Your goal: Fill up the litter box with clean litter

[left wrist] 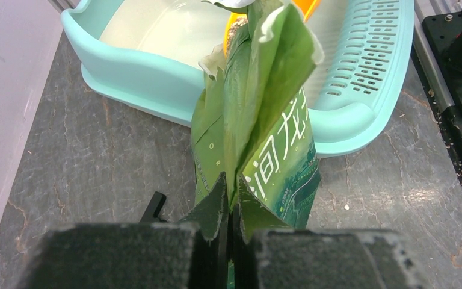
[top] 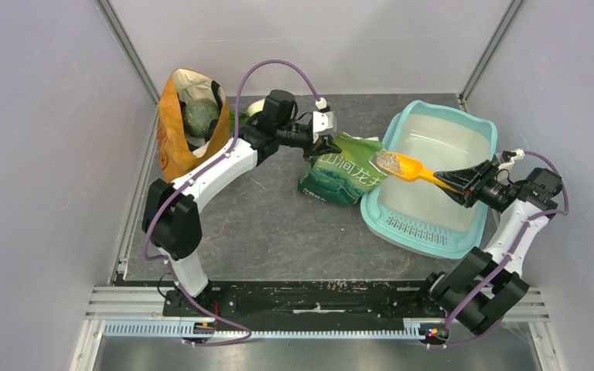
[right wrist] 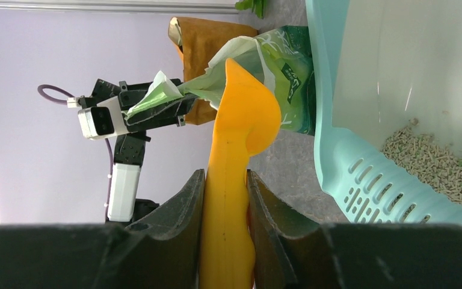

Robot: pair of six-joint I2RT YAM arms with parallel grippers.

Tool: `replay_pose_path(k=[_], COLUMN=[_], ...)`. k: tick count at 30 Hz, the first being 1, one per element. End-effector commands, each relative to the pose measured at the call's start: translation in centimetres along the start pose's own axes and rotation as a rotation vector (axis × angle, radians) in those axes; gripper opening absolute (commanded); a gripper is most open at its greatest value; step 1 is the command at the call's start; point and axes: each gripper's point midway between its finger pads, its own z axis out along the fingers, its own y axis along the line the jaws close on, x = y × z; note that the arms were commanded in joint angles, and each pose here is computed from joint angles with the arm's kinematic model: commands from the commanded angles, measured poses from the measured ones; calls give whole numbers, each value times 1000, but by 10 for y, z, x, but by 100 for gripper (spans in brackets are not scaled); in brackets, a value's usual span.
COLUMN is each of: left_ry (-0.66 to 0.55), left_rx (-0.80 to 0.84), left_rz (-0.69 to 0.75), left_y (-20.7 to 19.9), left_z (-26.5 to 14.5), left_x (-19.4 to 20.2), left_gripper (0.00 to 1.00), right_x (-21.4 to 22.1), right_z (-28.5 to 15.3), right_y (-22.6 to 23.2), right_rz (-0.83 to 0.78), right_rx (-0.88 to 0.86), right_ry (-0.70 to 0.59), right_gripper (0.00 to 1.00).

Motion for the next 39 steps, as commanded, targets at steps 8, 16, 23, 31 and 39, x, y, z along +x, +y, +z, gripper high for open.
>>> replay_pose_path(k=[8,16,23,31,39], left_ry=[-152,-156,-156,-157,-152], left_rx=[-10,-9,-9,-19,-14], left_rz=[150,151,151,158,158], left_y=[16,16,16,13,11], left_z=[2,3,2,-2,-2], left_x=[-63,-63,-64,-66,-62], left_gripper=[2,2,2,2,2], right_x=[-15,-34,-48,-84,-123], right_z=[-26,-47,-73,-95,-70], right_y=[18,16,-5,-42,-28], right_rz=[-11,13,-11,-115,-372], right_rx=[-76,-71,92,491,737], right_ry=[-88,-181,-308,-520,-509], right_gripper=[0,0,0,0,0])
